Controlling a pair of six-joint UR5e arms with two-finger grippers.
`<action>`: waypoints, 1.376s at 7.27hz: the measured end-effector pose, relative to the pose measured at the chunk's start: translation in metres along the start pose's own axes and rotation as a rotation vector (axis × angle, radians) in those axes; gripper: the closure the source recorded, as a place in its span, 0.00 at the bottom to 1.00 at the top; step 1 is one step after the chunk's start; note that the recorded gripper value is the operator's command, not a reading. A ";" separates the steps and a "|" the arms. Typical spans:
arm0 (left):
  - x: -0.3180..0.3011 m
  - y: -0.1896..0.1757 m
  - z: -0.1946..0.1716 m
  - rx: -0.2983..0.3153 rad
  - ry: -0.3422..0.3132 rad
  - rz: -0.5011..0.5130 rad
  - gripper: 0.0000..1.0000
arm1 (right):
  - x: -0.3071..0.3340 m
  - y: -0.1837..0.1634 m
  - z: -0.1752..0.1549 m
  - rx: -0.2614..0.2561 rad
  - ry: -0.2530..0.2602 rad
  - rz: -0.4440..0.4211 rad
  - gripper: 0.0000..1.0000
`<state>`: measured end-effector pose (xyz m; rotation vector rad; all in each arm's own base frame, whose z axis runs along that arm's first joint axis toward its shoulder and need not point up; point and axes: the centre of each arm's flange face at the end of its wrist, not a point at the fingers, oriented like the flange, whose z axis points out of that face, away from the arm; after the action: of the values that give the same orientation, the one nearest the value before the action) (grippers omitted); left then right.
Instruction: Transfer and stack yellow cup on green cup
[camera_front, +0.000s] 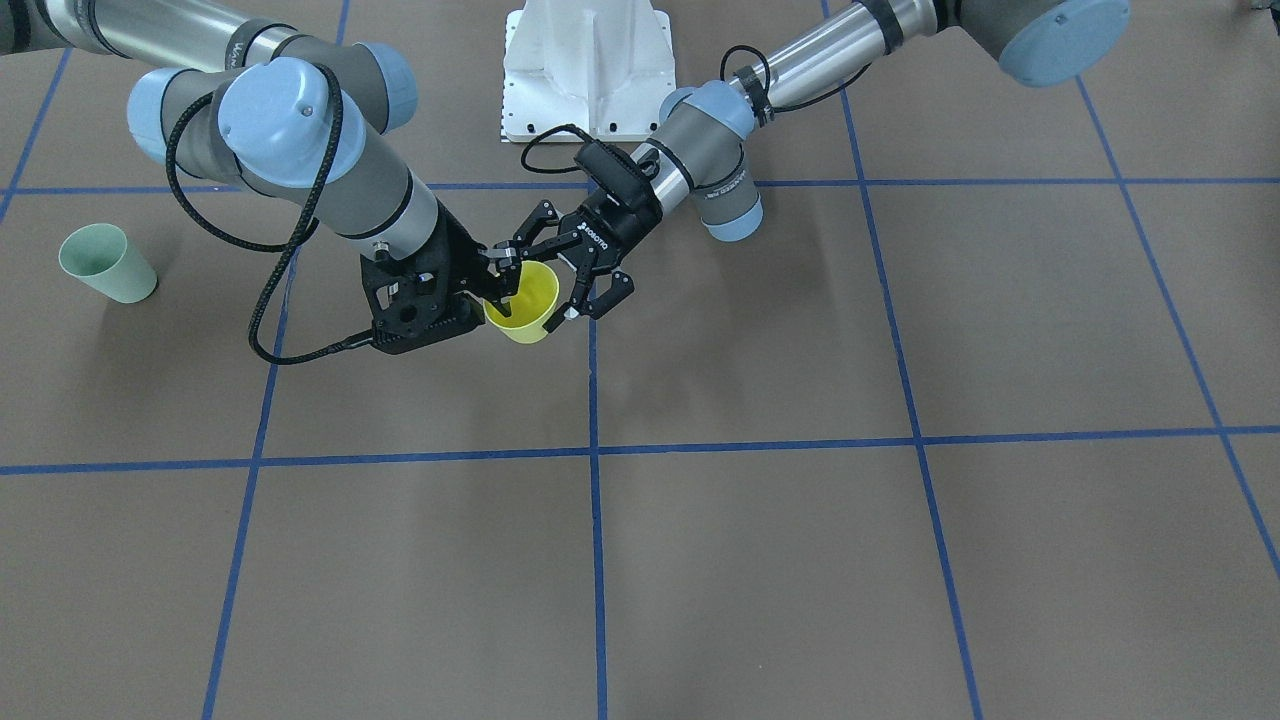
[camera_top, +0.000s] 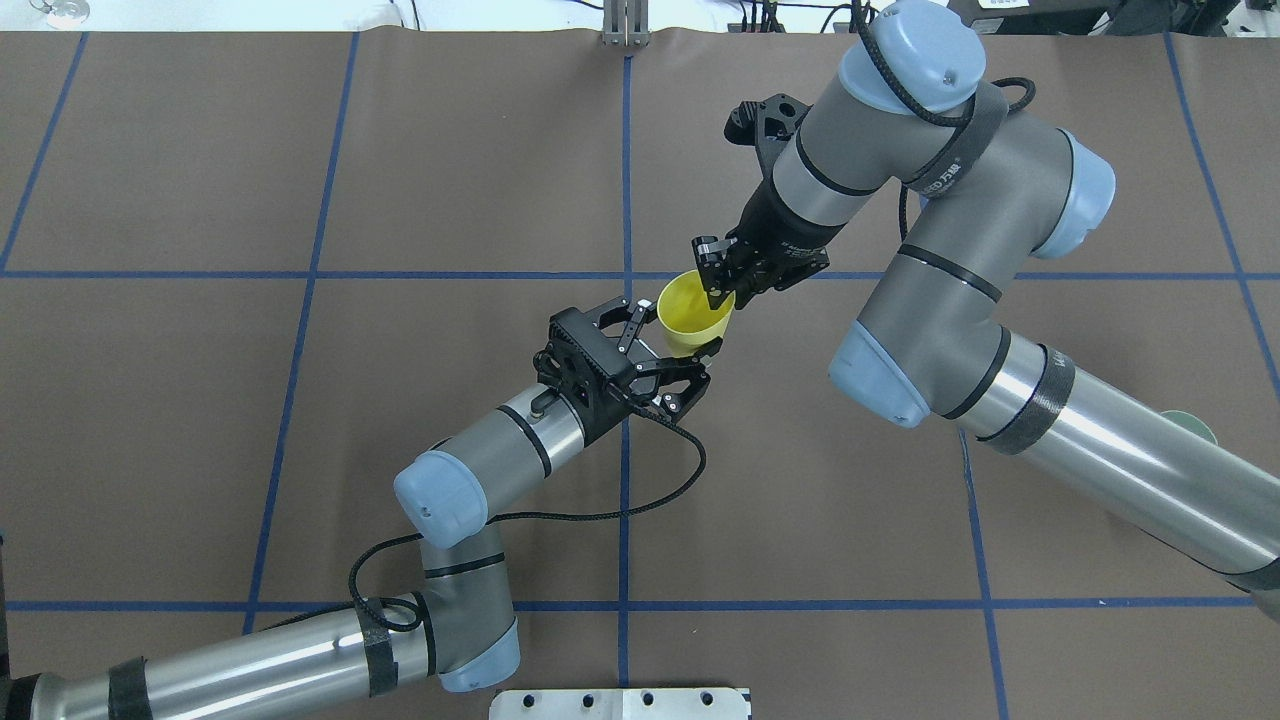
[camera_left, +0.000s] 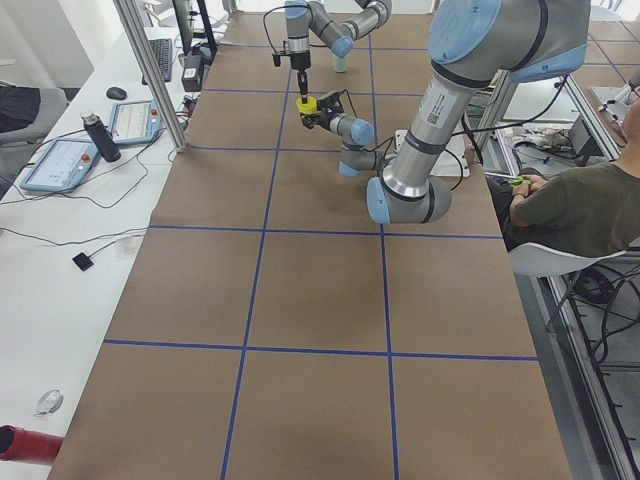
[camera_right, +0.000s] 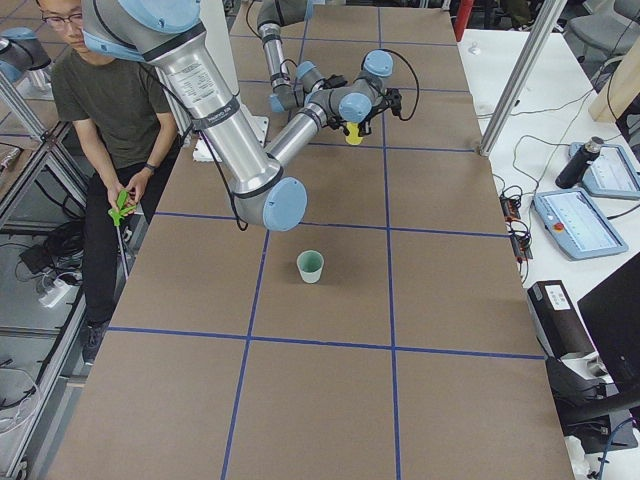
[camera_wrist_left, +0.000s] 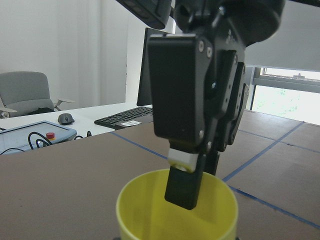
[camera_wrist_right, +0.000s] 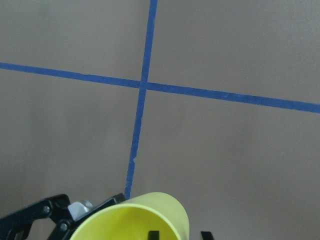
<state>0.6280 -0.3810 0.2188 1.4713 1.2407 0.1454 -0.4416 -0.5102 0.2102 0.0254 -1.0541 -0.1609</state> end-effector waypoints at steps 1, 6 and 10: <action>0.000 0.000 0.000 0.000 0.000 0.000 0.76 | -0.001 0.000 -0.001 0.001 -0.001 -0.002 0.99; 0.006 -0.011 0.000 0.021 0.011 -0.021 0.00 | -0.003 0.003 -0.005 0.005 -0.009 0.010 1.00; 0.010 -0.028 -0.001 0.052 0.022 -0.036 0.00 | 0.021 -0.012 -0.026 0.012 -0.015 0.048 1.00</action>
<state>0.6144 -0.3789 0.1921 1.4949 1.2963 0.1054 -0.4105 -0.5262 0.2142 0.0102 -1.0700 -0.1113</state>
